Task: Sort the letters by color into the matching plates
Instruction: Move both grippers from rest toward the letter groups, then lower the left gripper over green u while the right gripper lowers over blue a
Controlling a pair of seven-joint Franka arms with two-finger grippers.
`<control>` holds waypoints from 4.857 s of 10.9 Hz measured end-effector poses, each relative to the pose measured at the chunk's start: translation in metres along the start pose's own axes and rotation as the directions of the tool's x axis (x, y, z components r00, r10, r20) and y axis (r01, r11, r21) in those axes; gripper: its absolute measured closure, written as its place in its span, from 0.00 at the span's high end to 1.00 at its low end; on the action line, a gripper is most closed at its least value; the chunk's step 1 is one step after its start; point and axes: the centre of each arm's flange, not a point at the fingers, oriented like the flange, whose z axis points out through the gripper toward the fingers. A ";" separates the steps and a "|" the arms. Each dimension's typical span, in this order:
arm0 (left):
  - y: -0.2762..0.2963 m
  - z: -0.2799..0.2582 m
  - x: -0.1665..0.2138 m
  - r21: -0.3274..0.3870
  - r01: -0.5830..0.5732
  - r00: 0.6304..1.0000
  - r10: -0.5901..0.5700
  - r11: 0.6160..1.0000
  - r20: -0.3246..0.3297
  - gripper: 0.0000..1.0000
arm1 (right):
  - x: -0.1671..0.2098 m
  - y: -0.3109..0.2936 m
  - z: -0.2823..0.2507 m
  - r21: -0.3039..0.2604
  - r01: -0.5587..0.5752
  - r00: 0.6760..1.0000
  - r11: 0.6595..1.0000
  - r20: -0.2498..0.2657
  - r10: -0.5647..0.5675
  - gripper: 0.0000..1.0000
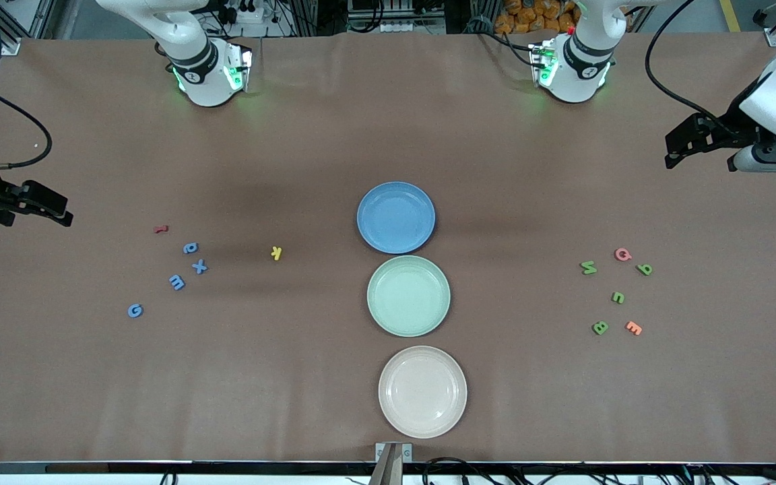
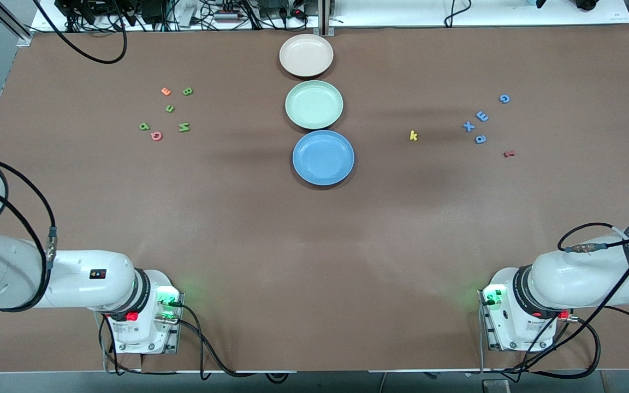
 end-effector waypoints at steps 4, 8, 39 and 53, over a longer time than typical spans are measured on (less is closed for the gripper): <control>0.000 0.018 0.009 -0.001 -0.002 0.999 0.002 1.000 0.034 1.00 | 0.000 0.000 0.000 0.000 0.000 1.000 1.000 0.001 0.000 1.00; -0.009 0.063 0.028 -0.004 0.032 0.997 -0.032 0.999 0.070 1.00 | 0.000 0.000 0.011 0.001 -0.001 1.000 1.000 0.014 0.001 1.00; -0.104 0.431 0.103 -0.007 -0.411 0.911 0.412 0.911 0.015 0.90 | -0.101 -0.010 0.405 0.025 0.122 0.992 0.992 0.019 -0.122 1.00; -0.097 0.450 0.102 -0.021 -0.331 0.943 0.331 0.944 0.036 0.79 | -0.118 -0.003 0.433 0.010 0.139 0.990 0.990 0.009 -0.139 0.89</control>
